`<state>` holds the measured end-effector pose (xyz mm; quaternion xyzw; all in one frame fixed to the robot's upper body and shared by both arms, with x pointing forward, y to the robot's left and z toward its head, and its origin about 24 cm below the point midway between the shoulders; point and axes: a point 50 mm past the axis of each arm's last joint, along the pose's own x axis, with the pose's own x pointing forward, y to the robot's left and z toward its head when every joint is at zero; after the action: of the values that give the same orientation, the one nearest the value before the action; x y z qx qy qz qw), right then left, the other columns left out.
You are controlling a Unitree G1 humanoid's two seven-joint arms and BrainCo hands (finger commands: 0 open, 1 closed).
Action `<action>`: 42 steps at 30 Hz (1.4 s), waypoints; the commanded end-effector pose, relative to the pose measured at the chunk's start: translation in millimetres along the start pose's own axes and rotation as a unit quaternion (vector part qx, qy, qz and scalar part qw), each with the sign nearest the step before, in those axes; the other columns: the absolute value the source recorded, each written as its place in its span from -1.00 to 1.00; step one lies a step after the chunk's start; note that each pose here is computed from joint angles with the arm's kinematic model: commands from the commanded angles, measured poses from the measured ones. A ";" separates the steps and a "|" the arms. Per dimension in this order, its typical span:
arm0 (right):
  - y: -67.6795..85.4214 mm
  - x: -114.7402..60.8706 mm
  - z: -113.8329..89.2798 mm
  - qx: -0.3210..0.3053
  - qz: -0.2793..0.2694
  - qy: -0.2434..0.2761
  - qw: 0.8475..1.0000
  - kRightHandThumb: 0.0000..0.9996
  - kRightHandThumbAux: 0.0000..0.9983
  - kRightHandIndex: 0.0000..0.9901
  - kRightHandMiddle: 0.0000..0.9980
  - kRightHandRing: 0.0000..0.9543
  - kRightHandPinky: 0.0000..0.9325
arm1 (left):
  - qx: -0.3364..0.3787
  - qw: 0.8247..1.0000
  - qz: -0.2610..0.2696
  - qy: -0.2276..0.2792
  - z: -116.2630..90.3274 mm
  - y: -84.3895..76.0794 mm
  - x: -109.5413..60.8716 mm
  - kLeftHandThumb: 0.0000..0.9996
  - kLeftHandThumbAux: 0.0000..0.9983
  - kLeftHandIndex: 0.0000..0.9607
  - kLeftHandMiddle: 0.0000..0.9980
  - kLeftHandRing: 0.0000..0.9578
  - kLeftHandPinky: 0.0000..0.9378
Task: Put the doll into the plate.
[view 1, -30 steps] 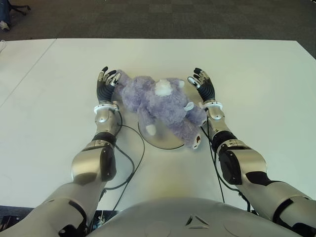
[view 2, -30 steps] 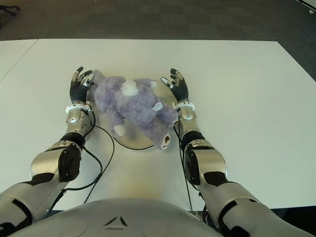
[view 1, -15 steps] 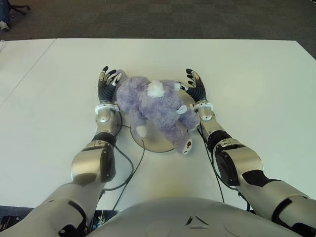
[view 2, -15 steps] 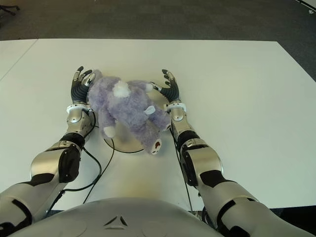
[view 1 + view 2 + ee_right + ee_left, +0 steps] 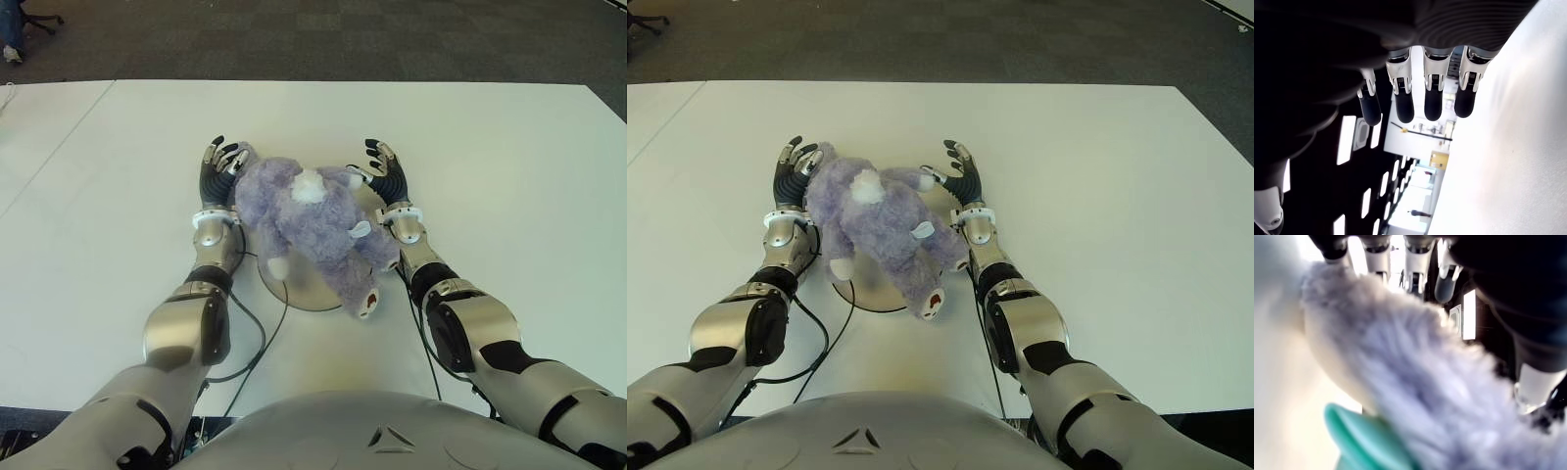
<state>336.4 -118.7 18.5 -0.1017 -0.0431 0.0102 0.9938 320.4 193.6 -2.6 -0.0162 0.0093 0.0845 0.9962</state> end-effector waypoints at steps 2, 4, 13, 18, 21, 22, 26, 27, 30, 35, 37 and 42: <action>-16.3 -72.8 -81.5 -0.020 -0.050 0.179 0.982 -1.00 0.06 -0.60 -0.61 -0.63 -0.65 | 0.042 0.982 -0.014 0.186 -76.0 1.6 -58.6 -1.00 0.24 -0.75 -0.48 -0.39 -0.34; -14.2 -78.6 -86.2 -0.011 -0.068 0.197 0.978 -1.00 0.03 -0.60 -0.61 -0.63 -0.66 | 0.056 0.980 -0.016 0.189 -76.5 3.2 -58.7 -1.00 0.24 -0.75 -0.48 -0.39 -0.33; -2.2 -66.0 -79.7 0.106 -0.119 0.225 0.961 -1.00 0.11 -0.57 -0.56 -0.59 -0.67 | 0.079 0.977 -0.010 0.200 -75.7 8.3 -55.3 -1.00 0.30 -0.73 -0.49 -0.39 -0.36; -2.8 -65.3 -81.4 0.152 -0.123 0.237 0.952 -1.00 0.15 -0.58 -0.55 -0.59 -0.68 | 0.079 0.976 -0.008 0.201 -74.5 8.0 -53.2 -1.00 0.29 -0.72 -0.47 -0.37 -0.31; -4.2 -64.2 -82.5 0.185 -0.131 0.245 0.943 -1.00 0.21 -0.61 -0.58 -0.62 -0.68 | 0.072 0.978 -0.008 0.198 -74.2 7.6 -53.4 -1.00 0.29 -0.71 -0.47 -0.36 -0.32; -4.9 -63.9 -82.9 0.192 -0.133 0.248 0.940 -1.00 0.21 -0.61 -0.59 -0.63 -0.67 | 0.070 0.978 -0.008 0.198 -74.2 7.5 -53.4 -1.00 0.29 -0.71 -0.47 -0.36 -0.32; -6.3 -63.5 -84.1 0.212 -0.144 0.256 0.932 -1.00 0.30 -0.63 -0.63 -0.65 -0.64 | 0.068 0.978 -0.010 0.197 -74.3 7.0 -53.7 -0.97 0.28 -0.70 -0.48 -0.36 -0.31; -6.5 -63.6 -84.2 0.215 -0.145 0.257 0.931 -1.00 0.30 -0.63 -0.63 -0.65 -0.65 | 0.068 0.978 -0.010 0.197 -74.3 7.0 -53.8 -0.97 0.28 -0.70 -0.48 -0.36 -0.31; -6.9 -63.9 -84.6 0.219 -0.150 0.258 0.929 -1.00 0.33 -0.66 -0.66 -0.68 -0.66 | 0.071 0.978 -0.010 0.196 -74.3 7.1 -53.8 -0.95 0.27 -0.69 -0.48 -0.36 -0.29; -7.2 -64.1 -84.9 0.221 -0.155 0.260 0.927 -1.00 0.36 -0.71 -0.72 -0.73 -0.71 | 0.074 0.978 -0.009 0.195 -74.1 7.3 -53.8 -0.92 0.28 -0.68 -0.46 -0.35 -0.30; -7.4 -64.2 -85.0 0.221 -0.157 0.260 0.927 -1.00 0.37 -0.72 -0.72 -0.74 -0.72 | 0.072 0.978 -0.009 0.194 -74.4 6.7 -54.3 -0.92 0.29 -0.68 -0.46 -0.35 -0.30; -7.4 -64.1 -85.0 0.222 -0.161 0.261 0.925 -1.00 0.42 -0.77 -0.78 -0.78 -0.73 | 0.068 0.978 -0.008 0.196 -75.0 5.4 -54.9 -0.92 0.28 -0.68 -0.47 -0.35 -0.29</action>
<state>337.5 -148.5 9.1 0.1094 0.0177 -0.1333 0.9849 321.3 189.4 -1.7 0.0312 0.0098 0.0739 0.9967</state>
